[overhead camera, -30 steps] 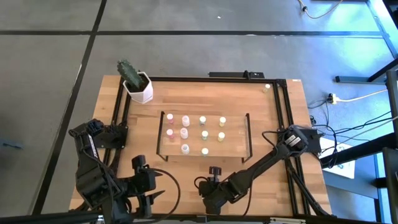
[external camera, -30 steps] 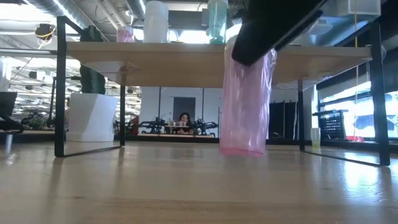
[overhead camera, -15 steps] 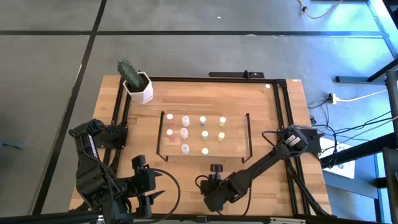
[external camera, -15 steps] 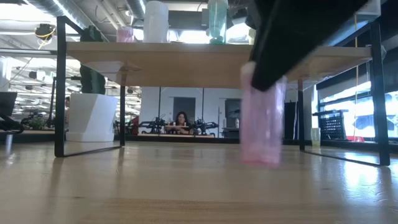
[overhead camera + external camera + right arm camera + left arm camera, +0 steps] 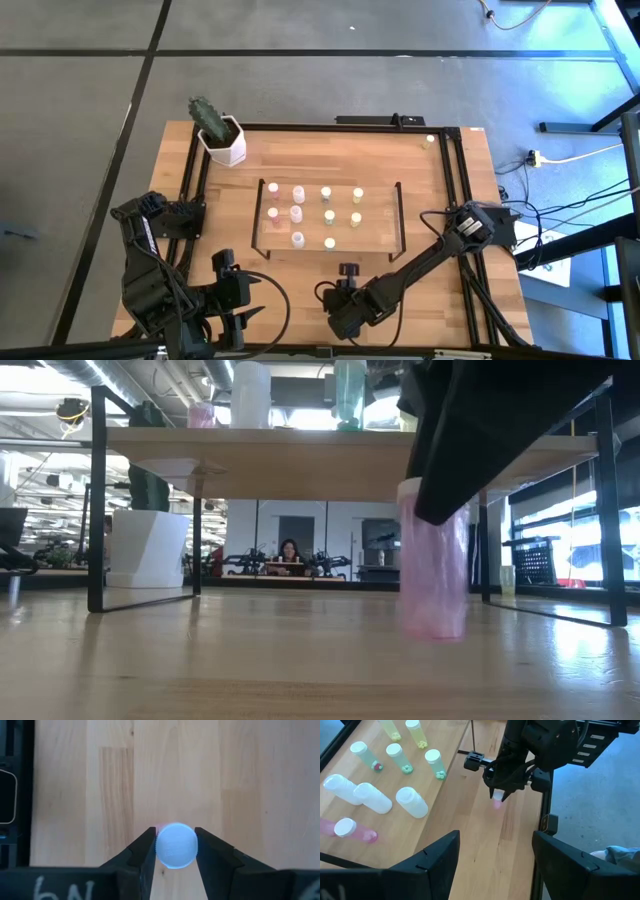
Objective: Pick and place medicine bottles onto shelf by color
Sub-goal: Put the pink pill bottle on the shelf aligned with the other pink pill bottles
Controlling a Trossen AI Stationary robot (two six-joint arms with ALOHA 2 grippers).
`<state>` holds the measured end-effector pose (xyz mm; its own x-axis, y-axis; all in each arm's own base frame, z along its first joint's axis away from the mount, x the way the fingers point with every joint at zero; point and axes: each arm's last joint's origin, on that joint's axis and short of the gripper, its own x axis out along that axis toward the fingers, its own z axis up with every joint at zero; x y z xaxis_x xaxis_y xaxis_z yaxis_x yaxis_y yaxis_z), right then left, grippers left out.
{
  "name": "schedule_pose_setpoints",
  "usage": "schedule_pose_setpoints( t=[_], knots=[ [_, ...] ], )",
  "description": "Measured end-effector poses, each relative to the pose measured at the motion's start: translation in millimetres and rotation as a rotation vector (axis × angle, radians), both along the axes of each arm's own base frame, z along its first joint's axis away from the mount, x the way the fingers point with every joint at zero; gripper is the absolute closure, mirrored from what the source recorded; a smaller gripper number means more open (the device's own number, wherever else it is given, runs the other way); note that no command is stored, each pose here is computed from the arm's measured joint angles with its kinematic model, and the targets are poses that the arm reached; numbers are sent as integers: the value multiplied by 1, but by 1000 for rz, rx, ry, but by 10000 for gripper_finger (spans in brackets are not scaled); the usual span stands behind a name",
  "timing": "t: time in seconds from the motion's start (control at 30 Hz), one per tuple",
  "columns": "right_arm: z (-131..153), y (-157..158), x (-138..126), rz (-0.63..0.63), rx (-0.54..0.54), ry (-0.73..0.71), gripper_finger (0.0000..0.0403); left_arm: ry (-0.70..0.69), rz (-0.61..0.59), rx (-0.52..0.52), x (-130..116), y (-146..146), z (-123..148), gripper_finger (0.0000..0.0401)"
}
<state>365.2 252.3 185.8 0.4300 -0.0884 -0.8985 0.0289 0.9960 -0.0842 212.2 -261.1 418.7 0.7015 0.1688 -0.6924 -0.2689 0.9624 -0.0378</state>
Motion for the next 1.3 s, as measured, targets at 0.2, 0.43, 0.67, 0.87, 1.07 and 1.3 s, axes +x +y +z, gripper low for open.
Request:
schedule_pose_setpoints(
  t=[0.2,0.43,0.67,0.87,1.07,1.3],
  knots=[
    [0,0,0,-32,30,7,268,0,0,0,0,0,0,159],
    [0,-1,1,-35,30,6,262,0,0,1,0,0,0,159],
    [0,-1,1,-31,28,6,261,0,0,0,0,0,0,159],
    [0,-1,1,-22,17,3,260,-11,5,8,0,0,0,159],
    [0,-1,1,-14,14,4,276,-11,5,9,0,0,0,159],
    [0,-1,1,-11,12,4,263,-11,5,8,0,0,0,159]
  ],
)
